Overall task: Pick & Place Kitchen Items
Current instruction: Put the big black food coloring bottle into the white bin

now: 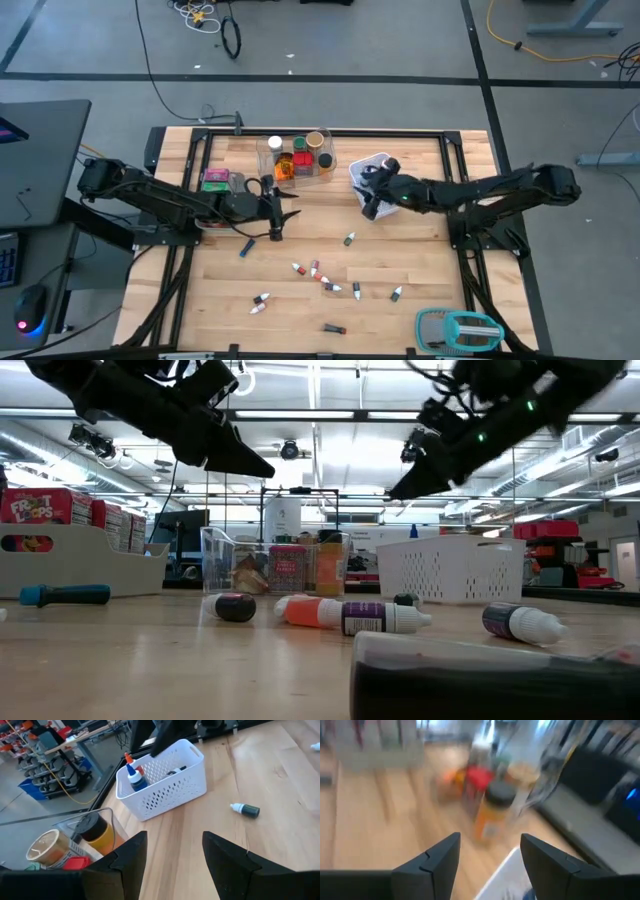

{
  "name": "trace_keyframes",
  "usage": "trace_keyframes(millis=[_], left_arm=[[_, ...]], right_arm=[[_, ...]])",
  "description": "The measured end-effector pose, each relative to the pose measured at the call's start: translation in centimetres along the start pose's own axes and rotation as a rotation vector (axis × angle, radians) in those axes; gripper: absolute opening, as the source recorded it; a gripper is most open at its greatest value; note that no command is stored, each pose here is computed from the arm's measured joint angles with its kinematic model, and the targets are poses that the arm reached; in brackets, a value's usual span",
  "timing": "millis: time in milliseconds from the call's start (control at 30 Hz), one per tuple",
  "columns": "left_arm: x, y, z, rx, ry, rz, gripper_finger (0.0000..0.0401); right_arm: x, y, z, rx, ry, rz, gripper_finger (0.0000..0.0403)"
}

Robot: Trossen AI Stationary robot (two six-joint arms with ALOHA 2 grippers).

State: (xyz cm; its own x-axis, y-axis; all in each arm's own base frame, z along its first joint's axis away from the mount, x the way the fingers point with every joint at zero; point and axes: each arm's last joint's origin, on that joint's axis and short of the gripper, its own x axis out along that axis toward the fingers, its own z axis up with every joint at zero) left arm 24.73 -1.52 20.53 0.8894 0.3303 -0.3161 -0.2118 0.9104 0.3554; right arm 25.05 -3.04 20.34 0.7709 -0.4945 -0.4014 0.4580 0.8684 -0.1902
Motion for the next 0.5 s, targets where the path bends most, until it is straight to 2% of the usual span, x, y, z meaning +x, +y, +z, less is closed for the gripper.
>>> trace_keyframes(millis=[133,233,300,400,500], left_arm=[[0.0,0.0,0.1,-0.003,-0.007,0.003,0.0201],[0.0,0.1,0.2,0.045,-0.015,0.016,0.0201],[0.0,0.1,0.3,0.051,-0.024,0.030,0.0201],[0.0,0.2,0.6,0.041,-0.045,0.039,0.0201],[0.0,0.3,0.9,0.027,-0.073,0.050,0.0201]], right_arm=[[-1.4,-0.6,2.8,-0.029,0.339,0.022,0.0217],[-2.8,-1.5,3.9,0.105,0.549,0.072,0.0217],[-3.1,-2.1,3.9,0.169,0.618,0.053,0.0217],[-2.5,-3.0,3.0,0.199,0.669,0.022,0.0217],[-1.6,-3.6,1.5,0.246,0.757,0.050,0.0217]])
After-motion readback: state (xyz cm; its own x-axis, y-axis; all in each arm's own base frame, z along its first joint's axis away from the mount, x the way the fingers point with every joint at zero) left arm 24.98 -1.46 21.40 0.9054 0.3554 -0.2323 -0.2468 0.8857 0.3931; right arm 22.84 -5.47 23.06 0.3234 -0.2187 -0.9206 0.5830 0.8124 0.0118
